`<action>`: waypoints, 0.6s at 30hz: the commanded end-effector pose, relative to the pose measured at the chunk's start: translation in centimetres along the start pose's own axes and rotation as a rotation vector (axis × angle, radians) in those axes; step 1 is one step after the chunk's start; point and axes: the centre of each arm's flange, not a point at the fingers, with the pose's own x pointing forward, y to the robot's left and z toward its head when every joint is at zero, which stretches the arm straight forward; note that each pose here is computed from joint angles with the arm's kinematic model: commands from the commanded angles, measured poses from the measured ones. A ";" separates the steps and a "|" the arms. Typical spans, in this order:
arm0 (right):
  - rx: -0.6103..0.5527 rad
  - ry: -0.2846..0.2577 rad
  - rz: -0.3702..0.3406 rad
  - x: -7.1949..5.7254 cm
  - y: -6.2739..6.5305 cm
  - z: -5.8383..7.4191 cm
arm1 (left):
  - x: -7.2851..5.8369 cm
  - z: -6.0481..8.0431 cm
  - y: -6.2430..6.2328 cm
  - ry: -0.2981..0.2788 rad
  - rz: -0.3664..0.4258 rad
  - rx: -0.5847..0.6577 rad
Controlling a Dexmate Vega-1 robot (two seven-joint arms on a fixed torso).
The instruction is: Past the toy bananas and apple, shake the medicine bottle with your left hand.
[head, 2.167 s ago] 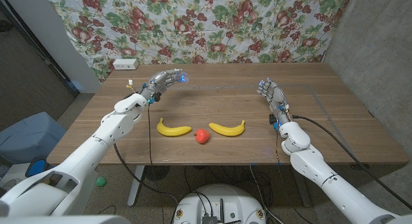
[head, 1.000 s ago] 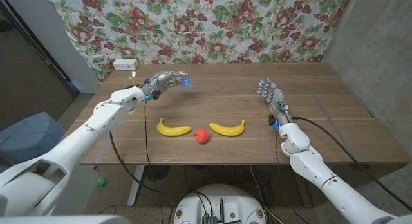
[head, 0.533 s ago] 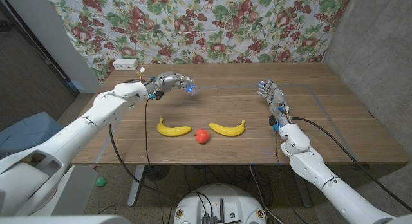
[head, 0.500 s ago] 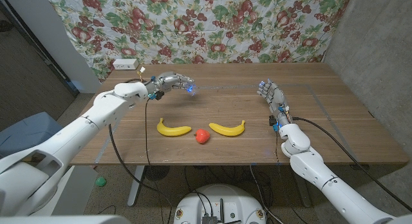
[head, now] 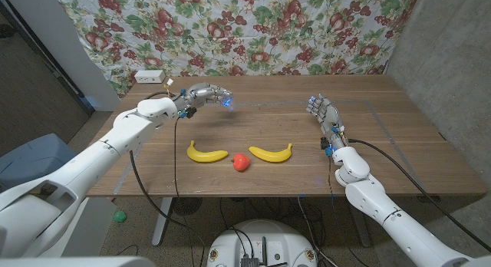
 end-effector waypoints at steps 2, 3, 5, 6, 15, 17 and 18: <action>0.001 0.006 0.001 0.4 -0.1 -0.1 | -0.6 0.4 0.1 -0.133 0.111 -0.089; 0.001 0.006 0.000 0.4 -0.1 -0.1 | -0.7 0.4 0.1 -0.148 0.127 -0.107; 0.002 0.006 0.000 0.4 -0.1 -0.1 | -1.0 0.3 0.1 -0.174 0.160 -0.144; 0.002 0.006 0.000 0.5 -0.1 -0.1 | -1.1 0.3 0.1 -0.184 0.170 -0.157; 0.000 0.010 0.003 0.6 -0.2 -0.2 | -1.6 0.2 0.3 -0.209 0.234 -0.193; 0.002 0.009 0.002 0.6 -0.2 -0.2 | -1.6 0.1 0.3 -0.208 0.233 -0.193; 0.001 0.009 0.001 0.6 -0.2 -0.2 | -1.6 0.1 0.3 -0.207 0.232 -0.191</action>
